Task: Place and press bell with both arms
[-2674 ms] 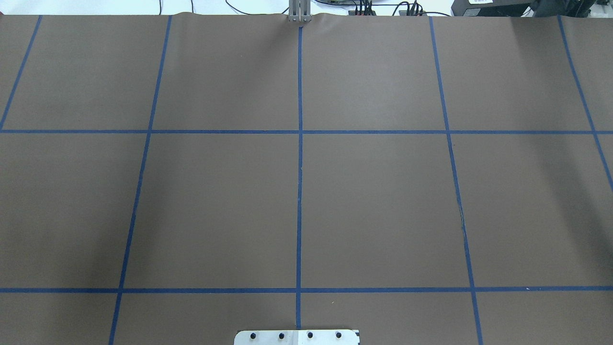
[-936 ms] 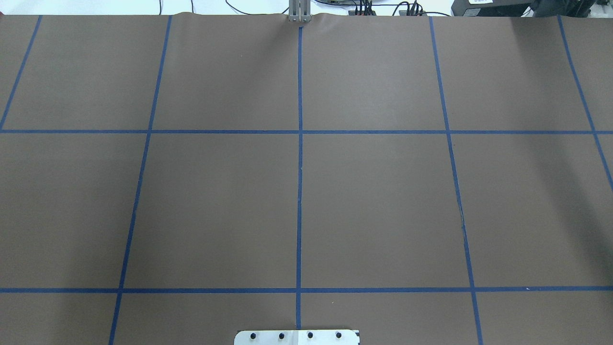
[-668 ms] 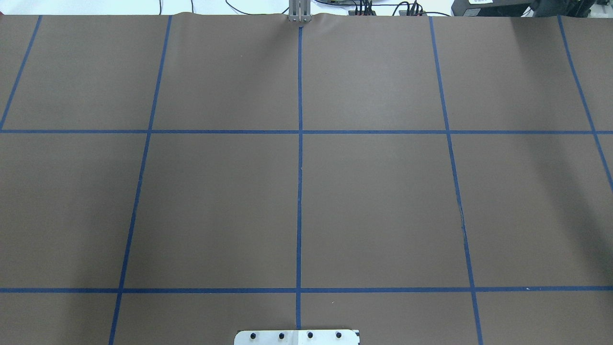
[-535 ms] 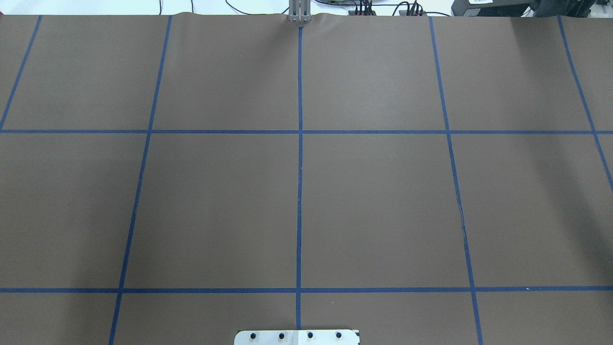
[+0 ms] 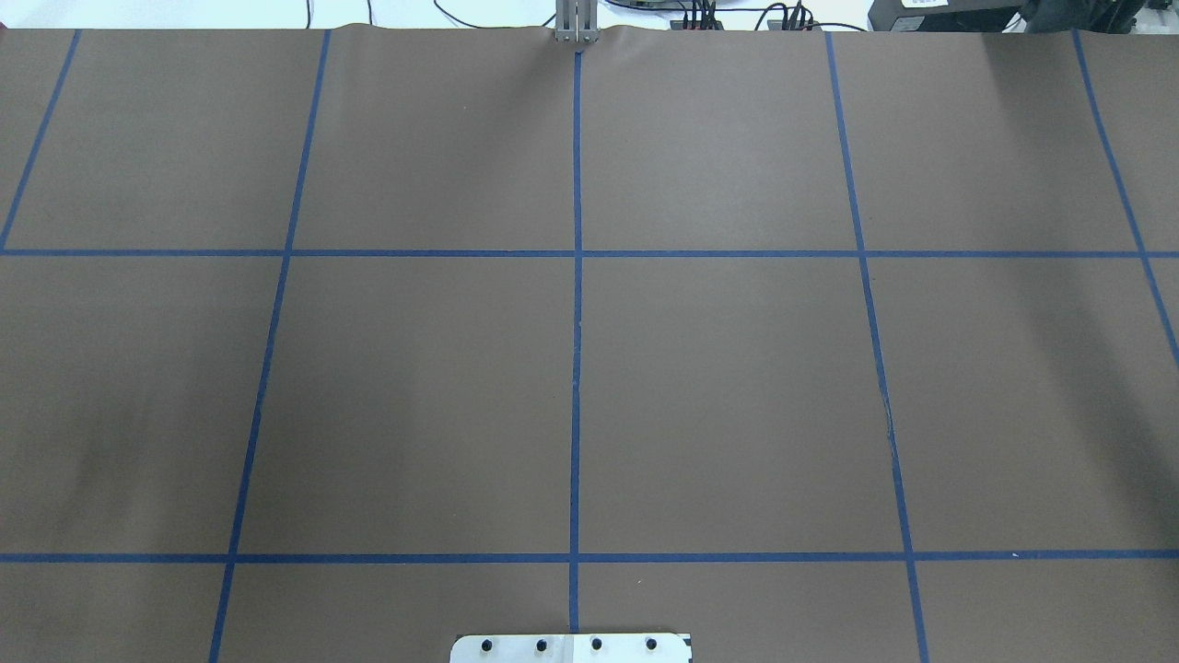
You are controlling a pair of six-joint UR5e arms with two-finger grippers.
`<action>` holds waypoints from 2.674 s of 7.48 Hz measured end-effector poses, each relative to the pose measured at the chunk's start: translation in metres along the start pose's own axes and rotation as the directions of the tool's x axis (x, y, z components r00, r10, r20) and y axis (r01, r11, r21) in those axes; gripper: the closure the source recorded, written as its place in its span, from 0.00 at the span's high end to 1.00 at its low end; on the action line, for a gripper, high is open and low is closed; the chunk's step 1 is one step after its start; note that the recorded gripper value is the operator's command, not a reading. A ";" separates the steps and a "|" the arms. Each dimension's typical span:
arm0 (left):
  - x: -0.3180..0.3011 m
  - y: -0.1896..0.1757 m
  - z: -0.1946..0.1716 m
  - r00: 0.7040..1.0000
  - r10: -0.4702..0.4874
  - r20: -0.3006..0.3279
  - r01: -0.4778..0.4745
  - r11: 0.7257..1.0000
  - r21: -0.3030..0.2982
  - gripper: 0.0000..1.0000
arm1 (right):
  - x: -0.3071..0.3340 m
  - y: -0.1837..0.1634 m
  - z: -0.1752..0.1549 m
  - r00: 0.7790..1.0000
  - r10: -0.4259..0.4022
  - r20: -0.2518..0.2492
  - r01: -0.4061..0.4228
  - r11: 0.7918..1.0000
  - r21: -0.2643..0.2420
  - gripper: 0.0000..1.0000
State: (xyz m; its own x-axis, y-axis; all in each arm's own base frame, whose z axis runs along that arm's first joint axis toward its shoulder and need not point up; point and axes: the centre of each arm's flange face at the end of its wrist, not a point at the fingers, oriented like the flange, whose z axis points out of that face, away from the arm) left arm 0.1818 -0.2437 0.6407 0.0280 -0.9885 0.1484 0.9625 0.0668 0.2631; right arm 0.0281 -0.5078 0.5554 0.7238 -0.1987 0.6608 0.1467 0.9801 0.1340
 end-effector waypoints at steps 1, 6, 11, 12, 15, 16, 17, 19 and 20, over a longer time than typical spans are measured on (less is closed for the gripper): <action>-0.001 0.007 0.022 1.000 -0.026 0.008 0.026 0.999 0.035 1.00 | -0.021 -0.017 0.001 1.000 0.005 0.003 -0.005 1.000 0.001 1.00; -0.009 0.049 0.124 0.999 -0.033 -0.036 0.034 0.998 0.052 1.00 | -0.074 -0.059 -0.008 1.000 -0.014 0.012 0.014 1.000 0.024 1.00; -0.034 0.068 0.126 1.000 -0.017 0.014 0.016 0.998 0.057 1.00 | -0.084 -0.073 -0.016 0.999 -0.036 0.012 0.036 0.999 0.040 1.00; -0.038 0.070 0.124 1.000 -0.016 0.023 0.015 0.998 0.068 1.00 | -0.084 -0.073 -0.016 0.999 -0.035 0.012 0.034 0.999 0.038 1.00; -0.046 0.069 0.126 0.999 -0.029 0.032 0.025 0.992 0.120 1.00 | -0.083 -0.073 -0.015 0.999 -0.033 0.012 0.032 0.999 0.036 1.00; -0.047 0.069 0.128 0.999 -0.032 0.032 0.028 0.992 0.127 1.00 | -0.083 -0.073 -0.015 0.999 -0.033 0.012 0.032 0.999 0.036 1.00; -0.048 0.068 0.130 0.999 -0.033 0.032 0.029 0.991 0.134 1.00 | -0.083 -0.073 -0.015 0.999 -0.033 0.012 0.032 0.999 0.036 1.00; -0.050 0.062 0.139 0.999 -0.037 0.029 0.032 0.988 0.153 1.00 | -0.083 -0.073 -0.015 0.999 -0.033 0.011 0.032 0.999 0.036 1.00; -0.050 0.061 0.144 0.999 -0.038 0.023 0.034 0.988 0.153 1.00 | -0.083 -0.073 -0.015 0.999 -0.033 0.012 0.032 0.999 0.036 1.00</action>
State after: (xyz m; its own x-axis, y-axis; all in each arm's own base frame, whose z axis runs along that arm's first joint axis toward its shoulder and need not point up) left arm 0.2005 -0.1702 0.7867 -0.0147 -0.9869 0.1606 0.9102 0.0533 0.4108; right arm -0.0329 -0.5627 0.4798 0.7107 -0.2306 0.6646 0.1457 0.9725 0.1816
